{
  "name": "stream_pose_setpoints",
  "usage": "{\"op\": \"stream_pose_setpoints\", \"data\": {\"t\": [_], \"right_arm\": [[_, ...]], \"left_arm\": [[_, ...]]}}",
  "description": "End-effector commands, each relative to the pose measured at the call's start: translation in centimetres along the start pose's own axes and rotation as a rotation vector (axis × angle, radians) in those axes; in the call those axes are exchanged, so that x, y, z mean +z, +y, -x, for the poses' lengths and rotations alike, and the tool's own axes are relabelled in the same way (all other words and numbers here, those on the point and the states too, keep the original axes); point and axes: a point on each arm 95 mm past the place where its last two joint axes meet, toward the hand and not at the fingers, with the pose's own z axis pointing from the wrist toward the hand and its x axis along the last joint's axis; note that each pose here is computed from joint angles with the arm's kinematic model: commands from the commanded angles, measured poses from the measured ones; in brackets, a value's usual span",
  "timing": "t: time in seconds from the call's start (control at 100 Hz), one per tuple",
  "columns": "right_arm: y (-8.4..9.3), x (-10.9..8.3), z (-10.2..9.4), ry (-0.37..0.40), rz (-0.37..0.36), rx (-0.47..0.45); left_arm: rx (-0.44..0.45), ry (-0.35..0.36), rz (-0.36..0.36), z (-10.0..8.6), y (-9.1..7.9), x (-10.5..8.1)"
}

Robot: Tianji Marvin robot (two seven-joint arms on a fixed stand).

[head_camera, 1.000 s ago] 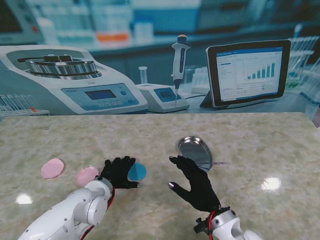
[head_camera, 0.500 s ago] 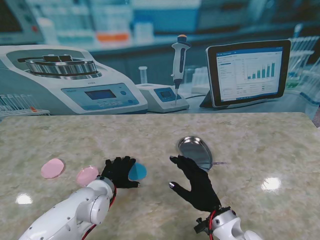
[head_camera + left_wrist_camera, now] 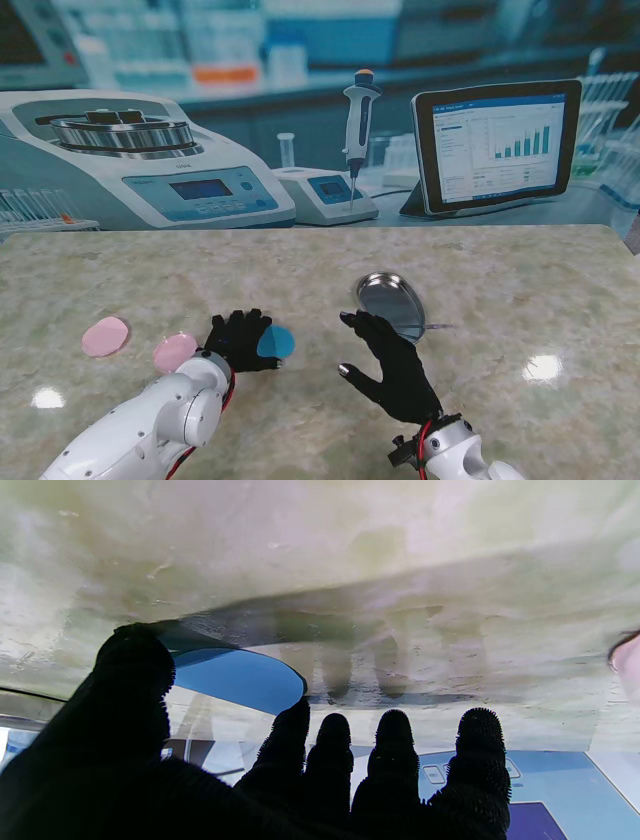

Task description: Line a culture dish with filter paper and press it flat with a glass rod

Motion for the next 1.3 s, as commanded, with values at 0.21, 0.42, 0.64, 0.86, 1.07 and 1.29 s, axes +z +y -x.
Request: {"op": "stream_pose_setpoints", "data": {"t": [0.21,0.42,0.64,0.86,1.07,1.29], "right_arm": [[-0.2,-0.2,-0.2,-0.005,0.004,0.012],[-0.2,-0.1,-0.3,-0.004,0.003,0.013],[-0.2,-0.1,-0.3,-0.003,0.004,0.013],[-0.2,-0.1,-0.3,-0.002,0.004,0.014],[-0.2,-0.1,-0.3,-0.003,0.006,0.016],[-0.2,-0.1,-0.3,-0.003,0.008,0.018]], "left_arm": [[-0.017,0.000,0.004,0.2,0.4,0.0],[-0.035,0.003,-0.017,0.4,0.1,-0.4],[-0.047,0.007,-0.033,0.6,-0.4,-0.9],[-0.062,0.014,-0.051,0.7,-0.8,-1.3],[-0.066,0.020,-0.074,0.7,-1.0,-1.4],[-0.072,0.023,-0.093,0.6,-1.1,-1.3]]}}
